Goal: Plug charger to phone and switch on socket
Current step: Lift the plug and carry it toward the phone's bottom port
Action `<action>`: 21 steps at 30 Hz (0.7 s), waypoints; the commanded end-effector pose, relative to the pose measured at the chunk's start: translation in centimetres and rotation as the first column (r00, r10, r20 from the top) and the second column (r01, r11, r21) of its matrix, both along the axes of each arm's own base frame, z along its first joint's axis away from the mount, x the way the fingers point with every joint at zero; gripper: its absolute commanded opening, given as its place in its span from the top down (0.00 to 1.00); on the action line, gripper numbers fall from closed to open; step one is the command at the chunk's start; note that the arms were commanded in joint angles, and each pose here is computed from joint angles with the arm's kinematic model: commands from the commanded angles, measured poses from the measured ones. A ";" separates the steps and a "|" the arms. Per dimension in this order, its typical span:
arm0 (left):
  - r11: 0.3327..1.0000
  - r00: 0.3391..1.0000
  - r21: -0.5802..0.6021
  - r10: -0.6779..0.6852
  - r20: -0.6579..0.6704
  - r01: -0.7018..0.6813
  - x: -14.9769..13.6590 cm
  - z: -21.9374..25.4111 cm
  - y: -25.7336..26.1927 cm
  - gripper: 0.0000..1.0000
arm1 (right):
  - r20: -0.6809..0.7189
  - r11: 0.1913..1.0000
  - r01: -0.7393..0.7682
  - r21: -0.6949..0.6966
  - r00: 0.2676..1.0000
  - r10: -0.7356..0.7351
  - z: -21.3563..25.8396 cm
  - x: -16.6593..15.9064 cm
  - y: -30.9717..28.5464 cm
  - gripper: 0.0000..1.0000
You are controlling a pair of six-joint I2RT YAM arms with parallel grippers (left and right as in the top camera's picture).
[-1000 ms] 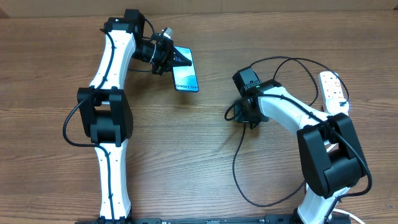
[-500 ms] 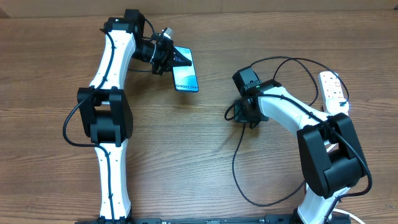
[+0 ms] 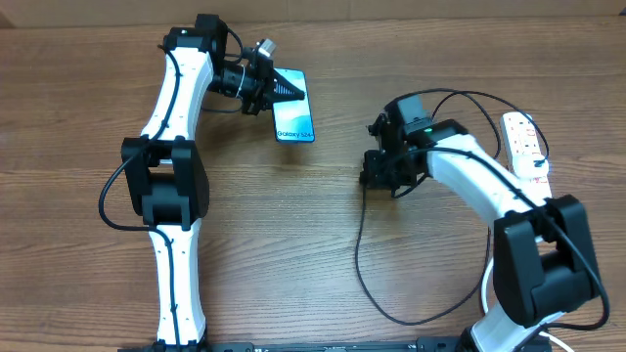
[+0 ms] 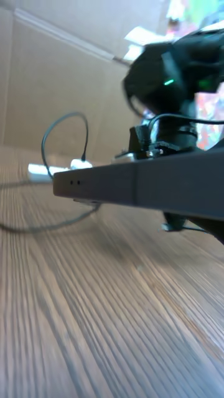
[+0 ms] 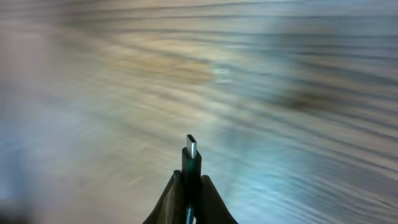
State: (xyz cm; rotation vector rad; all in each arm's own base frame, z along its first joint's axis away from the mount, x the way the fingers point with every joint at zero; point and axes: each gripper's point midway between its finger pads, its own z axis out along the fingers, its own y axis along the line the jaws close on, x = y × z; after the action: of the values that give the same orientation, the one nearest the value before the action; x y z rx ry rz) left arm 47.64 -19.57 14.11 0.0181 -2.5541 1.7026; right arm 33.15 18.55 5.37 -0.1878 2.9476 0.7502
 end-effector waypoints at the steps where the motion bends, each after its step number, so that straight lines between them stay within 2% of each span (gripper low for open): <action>1: 0.987 0.990 -0.151 -0.028 0.139 0.049 0.1 3.9 -0.6 0.96 | 0.083 0.890 -0.199 0.410 0.980 0.181 6.0 -1.1 3.6 0.96; 5: 0.963 0.973 -0.253 -0.034 0.227 0.092 0.1 5.7 -1.0 0.96 | 0.187 0.756 -0.303 0.581 0.953 0.238 9.2 -1.7 4.1 0.96; 9: 0.913 0.947 -0.381 -0.016 0.320 0.144 0.0 8.2 -1.2 0.96 | 0.238 0.695 -0.349 0.628 0.937 0.255 10.4 -2.1 4.5 0.96; 13: 0.909 0.941 -0.387 -0.017 0.337 0.156 0.0 8.3 -1.4 0.96 | 0.278 0.622 -0.382 0.683 0.924 0.262 11.9 -2.4 4.9 0.96; 17: 0.907 0.942 -0.387 -0.028 0.334 0.164 -0.2 8.3 -1.9 0.96 | 0.313 0.607 -0.405 0.684 0.914 0.258 12.3 -2.1 5.1 0.96; 21: 0.906 0.952 -0.389 -0.045 0.303 0.167 -0.6 8.3 -2.7 0.96 | 0.287 0.610 -0.379 0.696 0.926 0.247 12.5 -1.8 5.1 0.96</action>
State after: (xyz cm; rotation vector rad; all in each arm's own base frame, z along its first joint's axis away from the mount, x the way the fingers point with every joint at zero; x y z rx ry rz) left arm 47.76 -21.19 19.76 -0.3506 -2.3328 2.2234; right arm 31.45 23.38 15.83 -0.6470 2.2765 1.7665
